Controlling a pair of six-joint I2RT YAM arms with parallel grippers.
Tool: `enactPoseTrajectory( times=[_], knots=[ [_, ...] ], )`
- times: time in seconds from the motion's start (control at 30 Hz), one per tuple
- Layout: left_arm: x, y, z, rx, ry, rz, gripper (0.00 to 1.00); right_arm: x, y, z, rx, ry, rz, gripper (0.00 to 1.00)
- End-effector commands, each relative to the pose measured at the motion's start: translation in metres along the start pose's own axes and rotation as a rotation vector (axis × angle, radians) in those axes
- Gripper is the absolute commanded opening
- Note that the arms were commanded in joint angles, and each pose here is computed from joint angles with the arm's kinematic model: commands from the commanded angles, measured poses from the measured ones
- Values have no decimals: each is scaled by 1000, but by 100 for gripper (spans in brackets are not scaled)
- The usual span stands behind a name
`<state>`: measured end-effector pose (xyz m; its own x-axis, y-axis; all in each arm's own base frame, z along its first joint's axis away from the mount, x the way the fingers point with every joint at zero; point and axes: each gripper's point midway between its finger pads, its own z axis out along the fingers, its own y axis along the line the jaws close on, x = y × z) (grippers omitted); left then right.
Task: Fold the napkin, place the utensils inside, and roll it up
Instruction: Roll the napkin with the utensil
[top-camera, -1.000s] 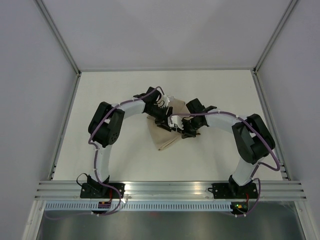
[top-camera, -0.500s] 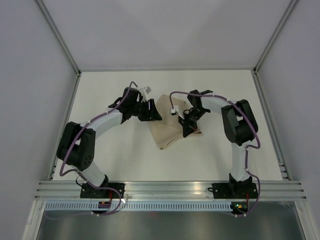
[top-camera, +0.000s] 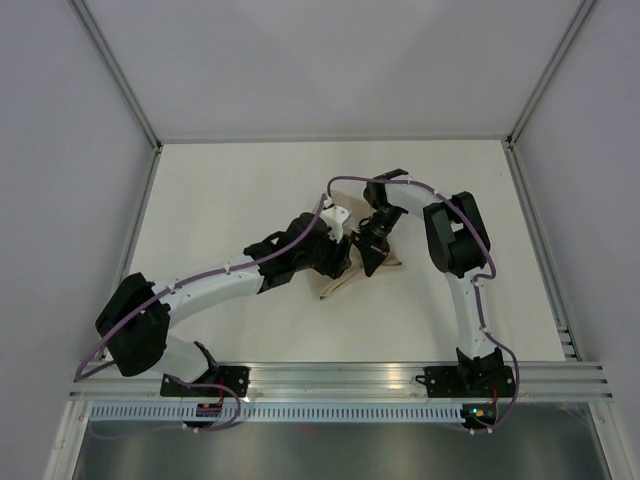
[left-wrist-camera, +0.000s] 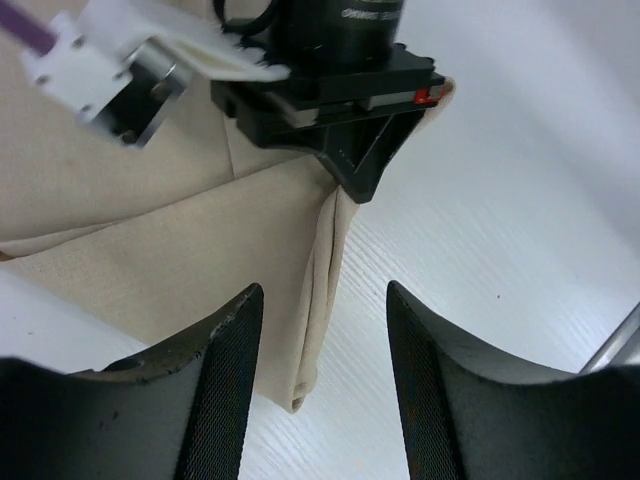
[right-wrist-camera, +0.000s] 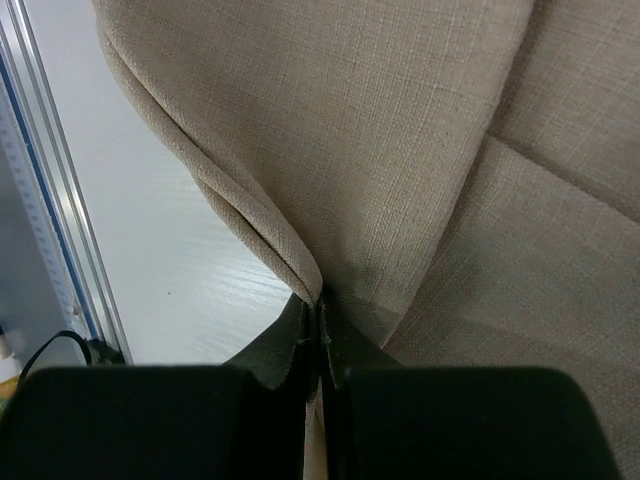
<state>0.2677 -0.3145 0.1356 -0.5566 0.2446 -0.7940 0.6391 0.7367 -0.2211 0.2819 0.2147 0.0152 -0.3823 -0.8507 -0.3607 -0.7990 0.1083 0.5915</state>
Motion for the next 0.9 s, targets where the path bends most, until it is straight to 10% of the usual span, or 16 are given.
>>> enactPoseTrajectory(
  times=[0.0,0.3,0.87],
  knots=[
    [-10,8,3,-131,-60,190,58,11,-6,18,-6,116,8,3],
    [11,-21,49,-171,87,534,61,6,-7,21,-64,151,58,3],
    [46,-14,79,-87,202,607,60,18,-11,31,-108,145,128,3]
  ],
)
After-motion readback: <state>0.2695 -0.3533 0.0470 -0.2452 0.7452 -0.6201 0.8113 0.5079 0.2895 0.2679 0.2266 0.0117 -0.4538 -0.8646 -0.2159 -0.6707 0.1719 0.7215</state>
